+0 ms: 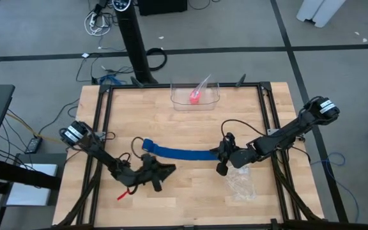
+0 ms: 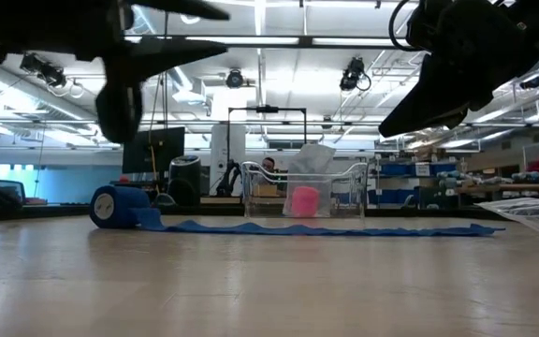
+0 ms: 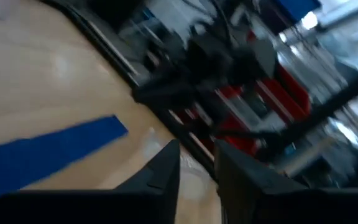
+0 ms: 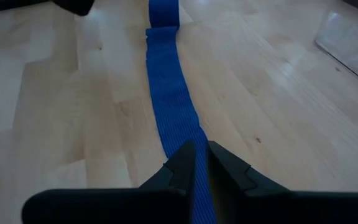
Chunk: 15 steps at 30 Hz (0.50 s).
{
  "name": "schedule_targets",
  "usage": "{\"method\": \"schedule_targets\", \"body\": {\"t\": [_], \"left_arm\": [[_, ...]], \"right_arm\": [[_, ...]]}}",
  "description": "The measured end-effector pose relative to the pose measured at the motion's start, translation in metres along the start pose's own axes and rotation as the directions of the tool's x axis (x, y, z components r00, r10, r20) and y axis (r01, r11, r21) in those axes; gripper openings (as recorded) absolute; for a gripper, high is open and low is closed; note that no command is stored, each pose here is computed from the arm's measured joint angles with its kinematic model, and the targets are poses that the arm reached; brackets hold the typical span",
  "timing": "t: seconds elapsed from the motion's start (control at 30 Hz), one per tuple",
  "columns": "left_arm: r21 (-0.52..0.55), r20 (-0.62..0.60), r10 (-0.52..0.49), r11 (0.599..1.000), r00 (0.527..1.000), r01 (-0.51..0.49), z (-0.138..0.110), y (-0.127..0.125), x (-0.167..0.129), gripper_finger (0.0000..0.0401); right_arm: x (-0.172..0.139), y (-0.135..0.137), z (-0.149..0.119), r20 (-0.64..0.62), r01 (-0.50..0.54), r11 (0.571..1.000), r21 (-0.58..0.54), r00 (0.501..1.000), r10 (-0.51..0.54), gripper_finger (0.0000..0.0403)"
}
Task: Roll bandage
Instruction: Roll the blue bandage
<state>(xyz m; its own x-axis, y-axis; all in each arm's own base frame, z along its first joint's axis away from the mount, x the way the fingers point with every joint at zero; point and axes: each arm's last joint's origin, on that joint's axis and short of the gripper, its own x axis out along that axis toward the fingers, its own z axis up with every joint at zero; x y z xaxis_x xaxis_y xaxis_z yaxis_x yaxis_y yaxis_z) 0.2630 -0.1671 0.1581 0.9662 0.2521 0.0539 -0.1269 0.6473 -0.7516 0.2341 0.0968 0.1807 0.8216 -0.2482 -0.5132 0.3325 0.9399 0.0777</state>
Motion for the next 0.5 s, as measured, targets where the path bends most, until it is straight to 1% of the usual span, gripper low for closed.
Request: {"method": "schedule_targets", "body": {"t": [0.1, 0.17, 0.23, 0.27, 0.33, 0.43, 0.5], "left_arm": [[0.044, -0.075, -0.074, 0.996, 0.994, 0.077, 0.001, -0.006, 0.013, 0.014], [0.08, -0.121, -0.138, 0.986, 0.983, 0.148, 0.003, -0.012, 0.021, 0.0149], [0.111, -0.114, -0.16, 0.979, 0.981, 0.172, 0.006, -0.016, 0.026, 0.0148], [0.127, -0.106, -0.155, 0.977, 0.982, 0.168, 0.009, -0.017, 0.025, 0.0142], [0.16, -0.073, -0.113, 0.979, 0.991, 0.124, 0.015, -0.017, 0.023, 0.0122], [0.241, -0.078, -0.009, 0.97, 0.997, 0.027, 0.02, -0.005, 0.008, 0.0077], [0.254, -0.083, 0.058, 0.967, 0.995, -0.035, 0.024, 0.004, -0.006, 0.0042]], "right_arm": [[0.0, 0.0, 0.0, 0.001, -0.001, 1.0, 0.001, 1.0, 0.001, 0.0041], [0.0, 0.0, 0.0, 0.001, -0.001, 1.0, 0.001, 1.0, 0.001, 0.0041], [0.0, 0.0, 0.0, 0.001, -0.002, 1.0, 0.001, 1.0, 0.002, 0.0041], [0.0, 0.0, 0.0, 0.001, -0.002, 1.0, 0.001, 1.0, 0.002, 0.0041], [0.0, 0.0, 0.0, 0.001, -0.003, 1.0, 0.001, 1.0, 0.003, 0.0041], [0.0, 0.001, 0.0, 0.002, -0.006, 1.0, -0.001, 1.0, 0.006, 0.0041], [-0.001, 0.001, 0.0, 0.003, -0.007, 1.0, -0.003, 1.0, 0.007, 0.0041]]}}
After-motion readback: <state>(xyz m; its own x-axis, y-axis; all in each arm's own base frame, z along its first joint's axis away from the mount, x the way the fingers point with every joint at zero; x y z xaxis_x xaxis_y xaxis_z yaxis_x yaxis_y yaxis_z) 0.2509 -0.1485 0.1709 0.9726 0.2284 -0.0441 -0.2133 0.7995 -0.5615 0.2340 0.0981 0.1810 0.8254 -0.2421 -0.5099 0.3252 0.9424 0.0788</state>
